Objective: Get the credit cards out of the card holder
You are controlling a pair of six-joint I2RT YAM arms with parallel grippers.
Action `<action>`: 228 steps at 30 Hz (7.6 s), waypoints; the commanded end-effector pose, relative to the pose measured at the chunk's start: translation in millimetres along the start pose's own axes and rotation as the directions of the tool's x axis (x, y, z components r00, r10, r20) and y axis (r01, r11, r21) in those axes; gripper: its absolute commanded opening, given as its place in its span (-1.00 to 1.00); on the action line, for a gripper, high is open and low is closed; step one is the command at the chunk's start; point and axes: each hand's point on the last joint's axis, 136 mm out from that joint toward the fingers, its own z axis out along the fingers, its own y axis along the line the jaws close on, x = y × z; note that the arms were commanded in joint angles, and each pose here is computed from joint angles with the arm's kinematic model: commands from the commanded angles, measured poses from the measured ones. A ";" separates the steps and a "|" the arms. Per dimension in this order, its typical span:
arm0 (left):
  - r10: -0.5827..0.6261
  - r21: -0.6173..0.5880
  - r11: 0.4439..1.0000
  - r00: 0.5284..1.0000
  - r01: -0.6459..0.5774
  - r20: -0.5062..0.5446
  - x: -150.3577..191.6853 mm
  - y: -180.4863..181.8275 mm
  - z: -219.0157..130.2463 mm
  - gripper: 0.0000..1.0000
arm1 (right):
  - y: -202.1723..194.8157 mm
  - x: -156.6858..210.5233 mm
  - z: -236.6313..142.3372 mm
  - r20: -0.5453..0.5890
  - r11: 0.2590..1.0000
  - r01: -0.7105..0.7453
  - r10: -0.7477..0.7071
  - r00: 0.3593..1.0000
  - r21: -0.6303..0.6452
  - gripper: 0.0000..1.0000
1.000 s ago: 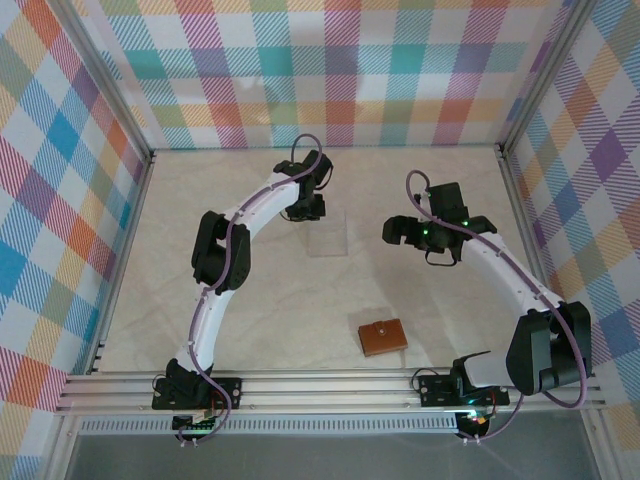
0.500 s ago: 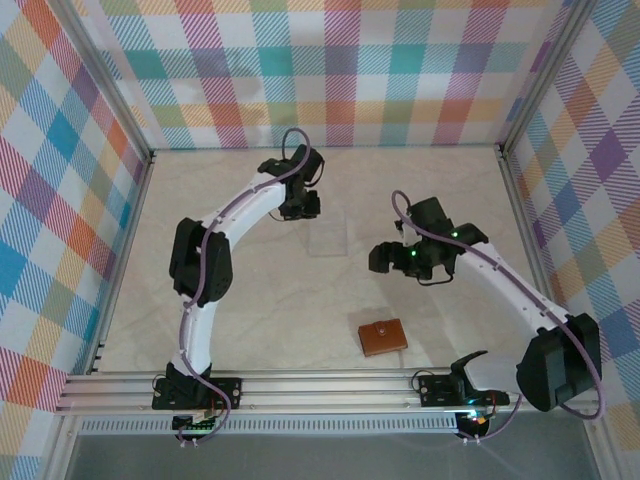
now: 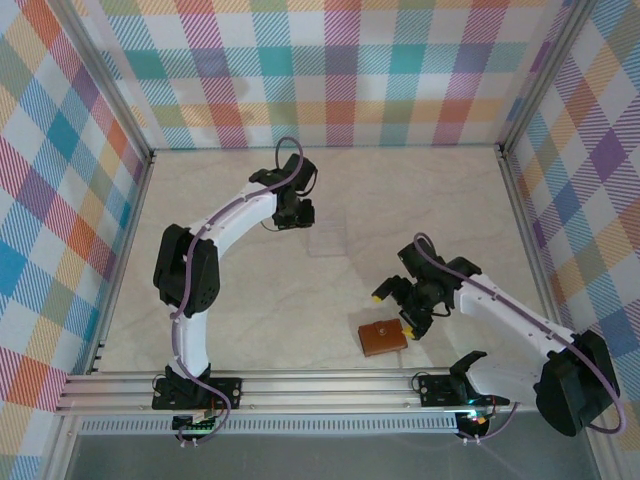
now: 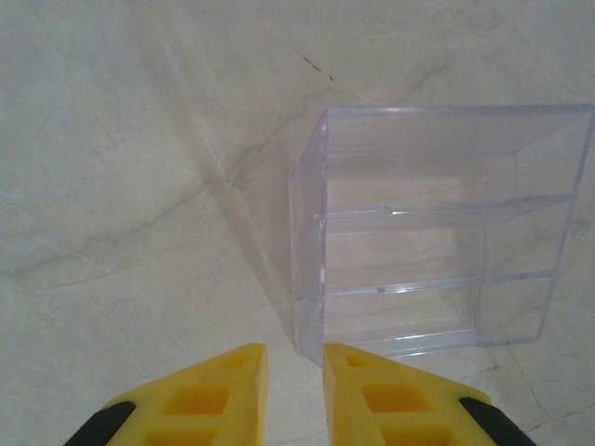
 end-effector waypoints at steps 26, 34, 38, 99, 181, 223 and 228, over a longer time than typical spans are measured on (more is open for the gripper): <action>0.017 0.026 0.999 0.995 -0.020 0.095 -20.1 3.3 -29.4 -0.48 | -34.9 1.8 61.6 -0.015 0.828 -0.543 0.550 0.835 0.137 0.91; 0.012 0.030 0.999 0.996 -0.014 0.089 -18.4 5.4 -29.6 -0.47 | -34.4 -4.7 63.9 0.016 0.854 -0.501 0.504 0.863 0.141 0.76; 0.011 0.027 1.000 0.996 -0.014 0.085 -15.7 7.1 -30.7 -0.46 | -22.4 -9.8 52.2 0.048 0.893 -0.430 0.428 0.903 0.136 0.69; 0.017 -0.014 1.000 1.000 -0.017 -0.005 51.7 43.5 -23.7 -0.43 | 70.3 -10.5 73.1 -0.032 0.960 0.171 -0.168 0.985 0.220 0.39; 0.181 0.028 0.983 0.937 -0.181 -0.300 183.7 -53.1 34.9 -0.42 | 114.0 -11.2 104.2 -0.158 0.772 0.499 -0.591 0.791 -0.393 -1.00; 0.048 0.170 0.985 0.965 -0.003 -0.258 172.3 -20.0 8.4 -0.97 | 106.9 -23.6 72.4 -0.114 0.760 0.637 -0.649 0.752 -0.126 -0.25; 0.006 0.237 0.970 0.963 0.060 -0.270 176.1 -12.0 13.2 -0.97 | 108.6 -20.1 63.8 -0.091 0.739 0.673 -0.670 0.737 0.011 0.02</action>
